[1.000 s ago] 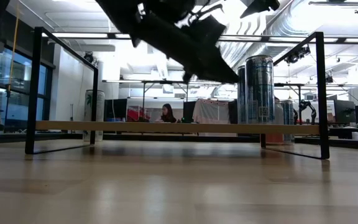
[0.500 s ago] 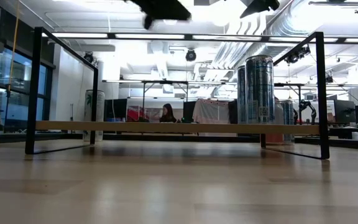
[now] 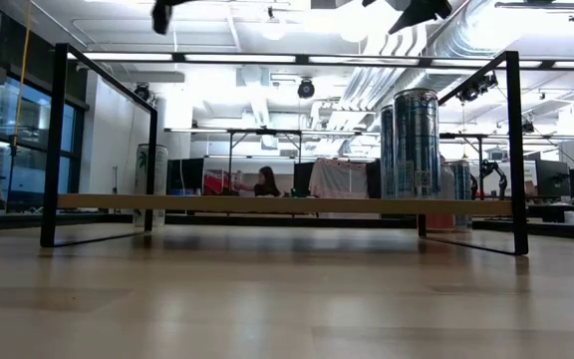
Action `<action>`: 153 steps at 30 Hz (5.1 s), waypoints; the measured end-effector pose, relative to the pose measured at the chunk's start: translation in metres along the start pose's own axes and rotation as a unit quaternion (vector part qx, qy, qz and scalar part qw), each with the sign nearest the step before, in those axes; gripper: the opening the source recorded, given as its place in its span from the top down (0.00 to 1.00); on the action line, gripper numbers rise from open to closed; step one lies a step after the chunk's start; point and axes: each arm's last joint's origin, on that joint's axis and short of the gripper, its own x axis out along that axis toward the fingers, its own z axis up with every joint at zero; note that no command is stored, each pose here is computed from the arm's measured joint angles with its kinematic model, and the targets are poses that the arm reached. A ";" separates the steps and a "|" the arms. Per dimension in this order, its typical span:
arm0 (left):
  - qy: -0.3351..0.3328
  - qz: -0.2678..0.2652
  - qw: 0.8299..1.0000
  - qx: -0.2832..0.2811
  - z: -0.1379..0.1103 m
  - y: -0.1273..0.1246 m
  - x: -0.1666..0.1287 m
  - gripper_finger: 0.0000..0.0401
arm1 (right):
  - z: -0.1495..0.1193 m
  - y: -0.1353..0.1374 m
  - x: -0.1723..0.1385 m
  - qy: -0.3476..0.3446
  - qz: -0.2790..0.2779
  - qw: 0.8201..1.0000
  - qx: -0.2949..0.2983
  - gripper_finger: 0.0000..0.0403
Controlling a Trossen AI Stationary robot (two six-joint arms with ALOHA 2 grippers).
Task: Place canned beverage on shelf
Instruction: Put the blue soda can aligned with the other blue soda can on the shelf
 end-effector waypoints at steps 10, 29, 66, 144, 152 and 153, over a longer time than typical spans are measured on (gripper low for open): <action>-0.083 0.009 0.996 0.028 0.021 0.001 -0.033 1.00 | -0.004 -0.001 0.000 0.024 -0.003 0.999 -0.023 0.04; -0.088 0.046 0.994 0.038 0.021 0.004 -0.035 0.98 | -0.006 -0.002 0.000 0.031 -0.004 0.999 -0.022 0.04; -0.107 0.121 0.987 0.010 0.023 0.008 -0.038 0.32 | -0.015 0.000 -0.002 0.107 0.060 0.992 0.030 0.04; -0.081 0.107 0.991 0.011 0.018 0.009 -0.036 0.32 | -0.105 -0.183 0.155 0.182 -0.453 0.751 0.444 0.04; -0.081 0.107 0.991 0.010 0.018 0.009 -0.036 0.32 | -0.110 -0.185 0.163 0.191 -0.465 0.741 0.445 0.04; -0.081 0.107 0.991 0.010 0.018 0.009 -0.036 0.32 | -0.110 -0.185 0.163 0.190 -0.466 0.742 0.443 0.04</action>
